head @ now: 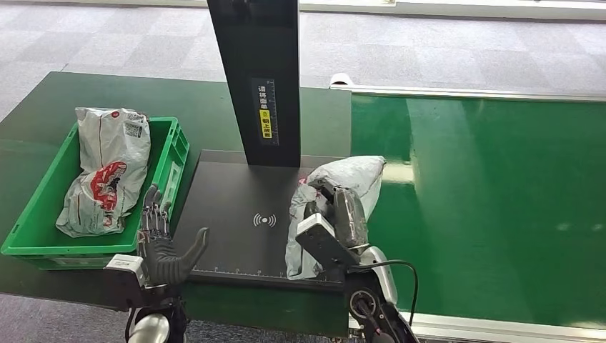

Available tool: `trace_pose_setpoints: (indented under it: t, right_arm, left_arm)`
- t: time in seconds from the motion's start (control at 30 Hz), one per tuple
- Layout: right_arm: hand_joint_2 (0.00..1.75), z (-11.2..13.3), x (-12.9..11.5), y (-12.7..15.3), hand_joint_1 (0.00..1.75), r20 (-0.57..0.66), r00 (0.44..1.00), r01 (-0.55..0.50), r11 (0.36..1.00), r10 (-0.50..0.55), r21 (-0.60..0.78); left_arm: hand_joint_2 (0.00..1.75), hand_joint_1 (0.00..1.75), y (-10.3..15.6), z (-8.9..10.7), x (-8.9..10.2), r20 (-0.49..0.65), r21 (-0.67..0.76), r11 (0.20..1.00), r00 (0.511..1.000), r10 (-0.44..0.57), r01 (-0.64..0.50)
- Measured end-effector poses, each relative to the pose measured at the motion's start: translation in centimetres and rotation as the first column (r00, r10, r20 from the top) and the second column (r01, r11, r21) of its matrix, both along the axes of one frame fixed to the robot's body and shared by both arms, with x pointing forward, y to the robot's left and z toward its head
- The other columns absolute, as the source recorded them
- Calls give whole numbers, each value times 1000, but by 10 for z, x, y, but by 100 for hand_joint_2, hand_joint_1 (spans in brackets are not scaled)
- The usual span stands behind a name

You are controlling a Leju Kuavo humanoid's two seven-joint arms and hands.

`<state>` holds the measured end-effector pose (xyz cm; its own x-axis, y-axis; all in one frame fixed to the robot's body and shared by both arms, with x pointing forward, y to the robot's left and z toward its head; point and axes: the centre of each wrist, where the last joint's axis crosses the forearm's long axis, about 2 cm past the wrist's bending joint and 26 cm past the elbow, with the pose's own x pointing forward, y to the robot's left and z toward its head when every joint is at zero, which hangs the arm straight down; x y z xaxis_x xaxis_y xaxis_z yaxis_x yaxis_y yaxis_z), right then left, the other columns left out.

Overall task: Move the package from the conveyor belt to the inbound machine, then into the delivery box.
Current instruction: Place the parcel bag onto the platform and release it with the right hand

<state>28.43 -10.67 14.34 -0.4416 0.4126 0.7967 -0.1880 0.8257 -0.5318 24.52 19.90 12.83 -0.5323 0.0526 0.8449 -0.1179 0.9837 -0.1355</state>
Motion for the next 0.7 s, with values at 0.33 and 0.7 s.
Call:
trace_pose_setpoints:
  t: [0.33, 0.7]
  right_arm:
    - [175, 4, 0, 34, 175, 24, 995, -93, 996, 93, 6]
    - [175, 102, 40, 33, 175, 350, 935, -66, 998, 65, -8]
  left_arm:
    - [175, 0, -1, 6, 6, 16, -7, 1000, 1000, 7, -7]
    - [175, 0, -1, 5, 8, 29, -6, 1000, 999, 23, -23]
